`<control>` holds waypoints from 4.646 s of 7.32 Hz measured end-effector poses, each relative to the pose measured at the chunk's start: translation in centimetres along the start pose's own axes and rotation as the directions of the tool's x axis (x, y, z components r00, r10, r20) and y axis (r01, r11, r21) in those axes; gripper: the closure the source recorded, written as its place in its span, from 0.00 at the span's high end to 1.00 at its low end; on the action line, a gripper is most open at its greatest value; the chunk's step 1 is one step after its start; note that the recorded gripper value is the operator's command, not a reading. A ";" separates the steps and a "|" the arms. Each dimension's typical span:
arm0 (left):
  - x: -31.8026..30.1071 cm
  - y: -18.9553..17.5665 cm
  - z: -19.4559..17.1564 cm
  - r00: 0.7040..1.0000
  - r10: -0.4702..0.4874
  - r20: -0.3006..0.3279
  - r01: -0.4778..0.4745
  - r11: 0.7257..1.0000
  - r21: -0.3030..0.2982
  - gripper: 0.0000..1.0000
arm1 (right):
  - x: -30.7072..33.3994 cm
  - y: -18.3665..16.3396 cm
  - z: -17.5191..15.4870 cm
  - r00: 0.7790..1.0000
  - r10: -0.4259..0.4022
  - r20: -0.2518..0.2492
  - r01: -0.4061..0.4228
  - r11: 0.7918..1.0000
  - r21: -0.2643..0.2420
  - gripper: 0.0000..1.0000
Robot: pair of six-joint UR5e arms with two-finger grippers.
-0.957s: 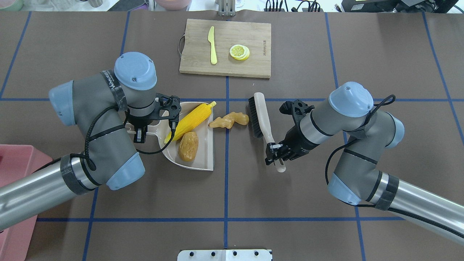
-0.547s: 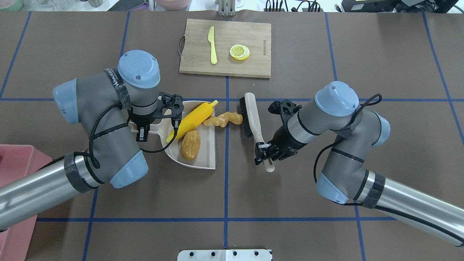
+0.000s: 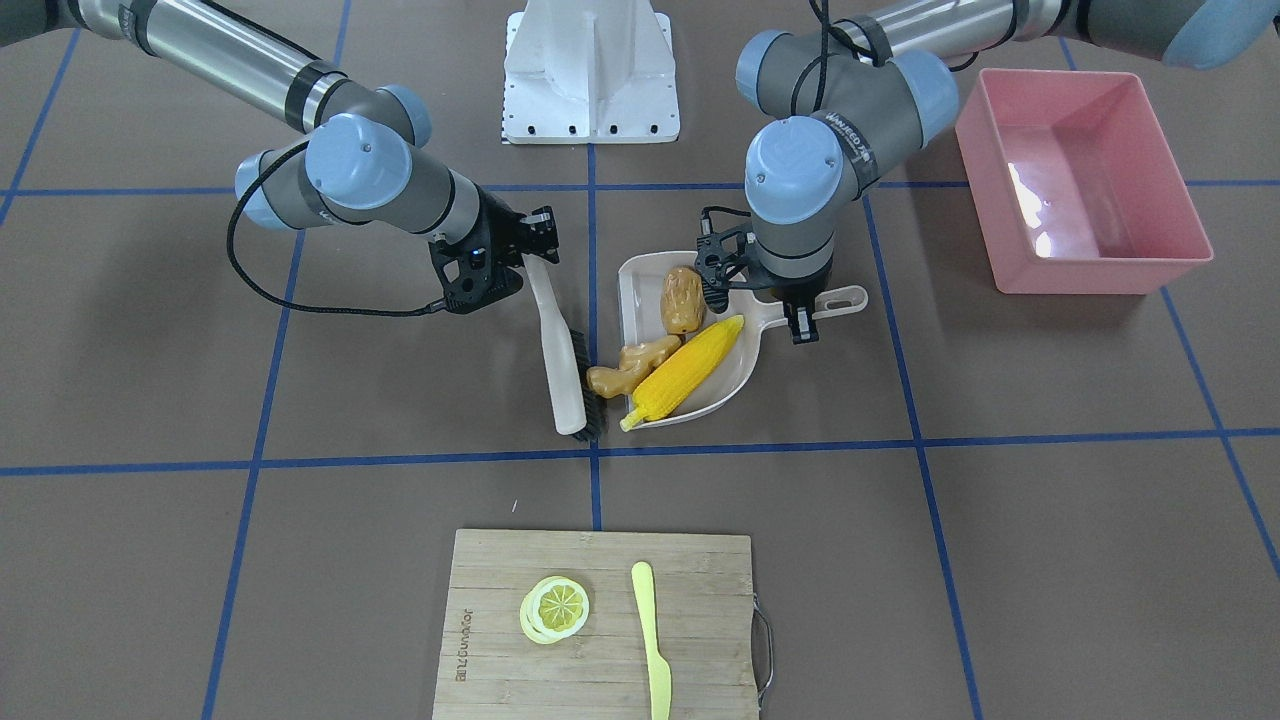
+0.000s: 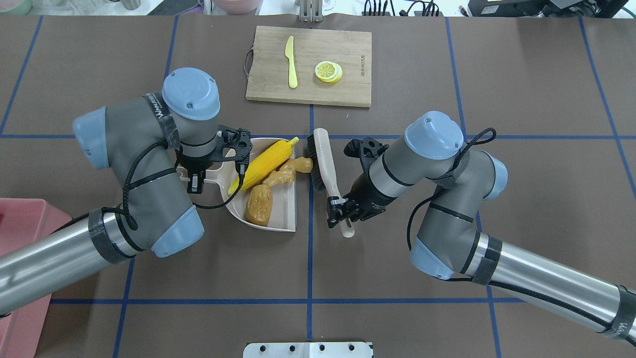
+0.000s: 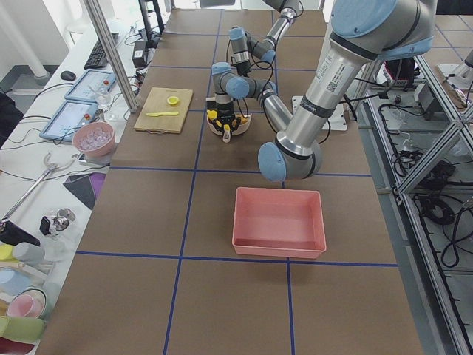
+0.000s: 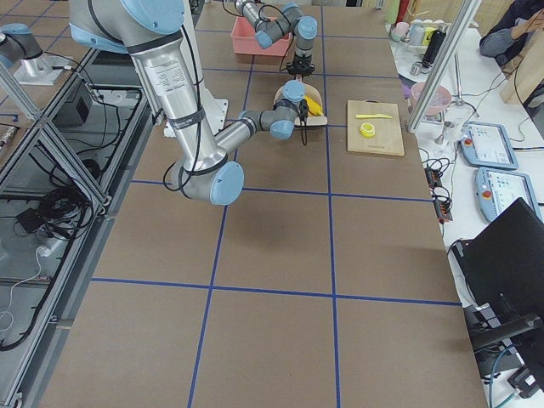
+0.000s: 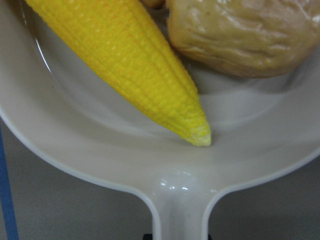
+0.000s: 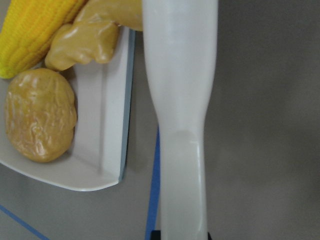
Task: Sweep and dump trash into bin
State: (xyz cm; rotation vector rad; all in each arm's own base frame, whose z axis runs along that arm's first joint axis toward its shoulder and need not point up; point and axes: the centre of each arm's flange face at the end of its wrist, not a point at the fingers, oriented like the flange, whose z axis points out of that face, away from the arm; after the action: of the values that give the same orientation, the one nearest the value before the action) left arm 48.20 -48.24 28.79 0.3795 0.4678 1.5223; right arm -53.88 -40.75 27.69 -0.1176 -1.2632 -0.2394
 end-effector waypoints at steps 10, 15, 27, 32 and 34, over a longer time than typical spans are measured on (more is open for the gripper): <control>0.0 -0.2 0.0 1.000 0.000 0.009 0.000 1.000 0.010 0.00 | -4.2 -0.1 0.0 0.998 0.053 0.034 -0.053 0.998 0.018 0.00; -0.1 -0.2 0.2 0.999 -0.011 0.053 0.006 0.996 0.089 0.00 | 1.9 -4.0 -11.9 0.986 0.167 0.013 -0.167 0.984 0.066 0.00; -2.7 14.5 -13.5 0.956 -0.287 0.054 0.218 0.823 0.525 0.00 | 27.2 1.0 -28.3 0.984 0.085 -0.156 -0.045 0.970 0.240 0.00; 4.0 25.7 -14.4 0.950 -0.286 0.127 0.217 0.894 0.391 0.00 | 33.6 -0.6 -33.5 0.871 -0.112 -0.479 0.162 0.985 0.066 0.00; 8.0 30.1 -12.4 0.949 -0.296 0.105 0.246 0.908 0.341 0.00 | 35.5 1.1 -35.6 0.851 -0.035 -0.523 0.028 0.999 -0.022 0.00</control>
State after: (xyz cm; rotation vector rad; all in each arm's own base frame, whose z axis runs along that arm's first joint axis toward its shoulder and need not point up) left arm 15.97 -40.30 33.18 0.6567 0.6231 1.1341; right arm -10.53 -51.47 50.84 -0.0368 -0.7159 -0.2856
